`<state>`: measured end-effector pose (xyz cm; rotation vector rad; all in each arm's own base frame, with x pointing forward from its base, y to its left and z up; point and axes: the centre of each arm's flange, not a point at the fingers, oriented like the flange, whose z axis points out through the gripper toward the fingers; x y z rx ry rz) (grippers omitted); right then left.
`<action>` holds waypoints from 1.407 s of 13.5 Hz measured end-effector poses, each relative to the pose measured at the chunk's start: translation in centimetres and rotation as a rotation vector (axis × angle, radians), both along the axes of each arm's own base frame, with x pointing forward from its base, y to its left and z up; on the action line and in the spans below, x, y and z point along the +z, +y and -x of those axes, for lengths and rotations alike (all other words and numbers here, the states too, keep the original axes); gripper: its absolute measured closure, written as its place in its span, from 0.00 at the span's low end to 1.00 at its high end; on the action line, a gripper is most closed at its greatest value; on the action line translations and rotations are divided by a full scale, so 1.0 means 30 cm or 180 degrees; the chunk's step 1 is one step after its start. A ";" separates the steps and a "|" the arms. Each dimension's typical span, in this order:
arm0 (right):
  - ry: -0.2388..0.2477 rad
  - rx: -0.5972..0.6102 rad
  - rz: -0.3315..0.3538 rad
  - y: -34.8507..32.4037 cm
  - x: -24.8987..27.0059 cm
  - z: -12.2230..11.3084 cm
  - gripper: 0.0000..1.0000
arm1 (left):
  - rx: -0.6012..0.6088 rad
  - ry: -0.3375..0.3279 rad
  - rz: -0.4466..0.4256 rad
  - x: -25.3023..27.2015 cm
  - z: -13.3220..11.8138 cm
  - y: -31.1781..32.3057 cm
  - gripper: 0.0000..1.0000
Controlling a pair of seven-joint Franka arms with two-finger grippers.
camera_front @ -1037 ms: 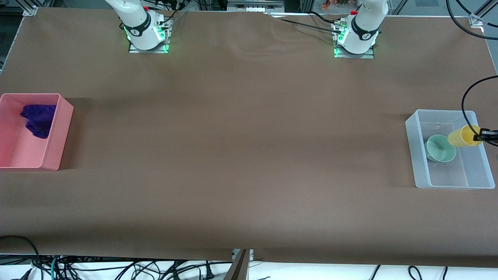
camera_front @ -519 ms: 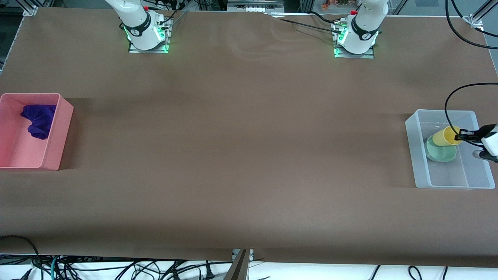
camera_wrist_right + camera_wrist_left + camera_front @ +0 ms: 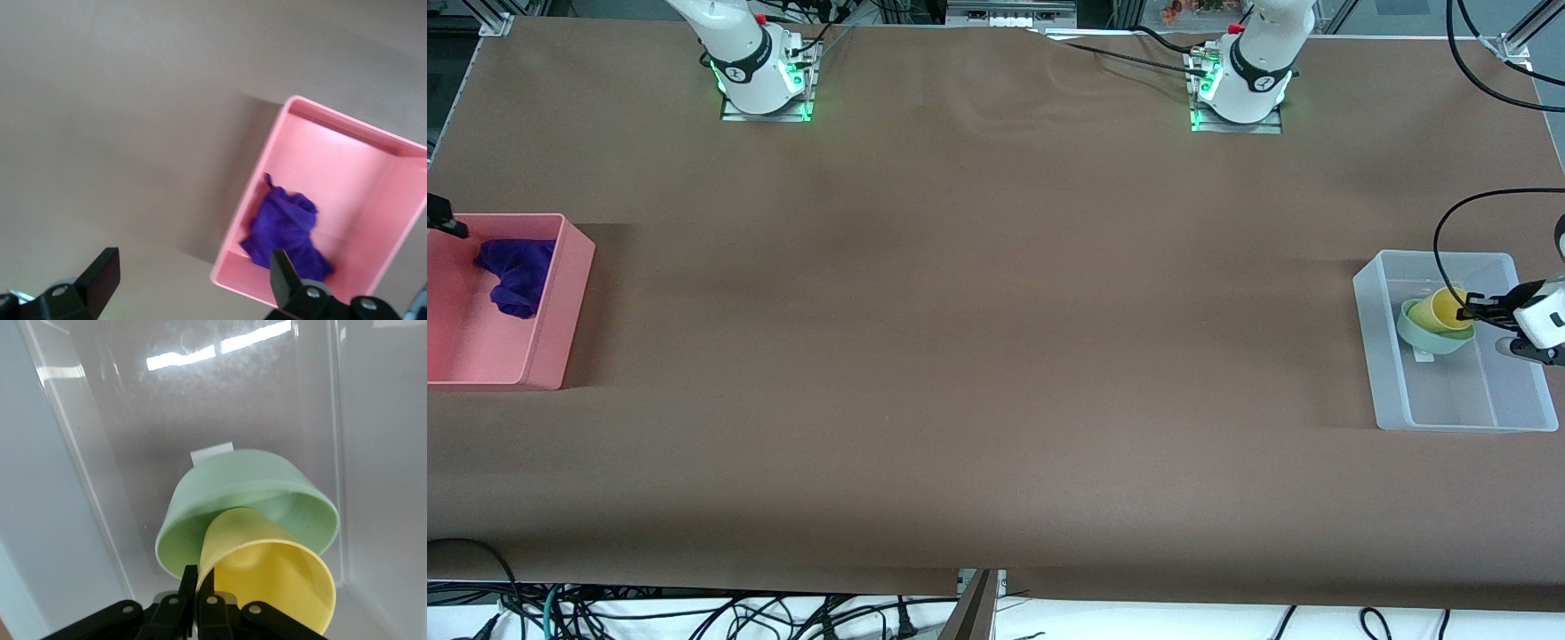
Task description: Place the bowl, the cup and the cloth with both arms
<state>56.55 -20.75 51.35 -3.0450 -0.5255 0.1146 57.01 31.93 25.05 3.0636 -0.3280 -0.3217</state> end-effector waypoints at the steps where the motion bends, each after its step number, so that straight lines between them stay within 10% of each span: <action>1: 0.0006 -0.0131 -0.0010 0.078 0.018 -0.015 0.00 | -0.0010 -0.0026 -0.0008 0.009 -0.008 -0.004 0.96; 8: 0.0034 -0.1136 0.0042 0.632 0.182 -0.023 0.00 | -0.0021 -0.0063 -0.0002 0.017 -0.024 -0.017 0.91; 17: -0.0080 -0.1225 0.0246 0.666 0.218 -0.023 0.00 | -0.0122 -0.0197 -0.0034 0.183 -0.101 -0.070 0.02; 19: -0.0104 -0.1225 0.0348 0.649 0.222 -0.022 0.00 | -0.0196 -0.0162 0.0017 0.386 -0.151 -0.145 0.00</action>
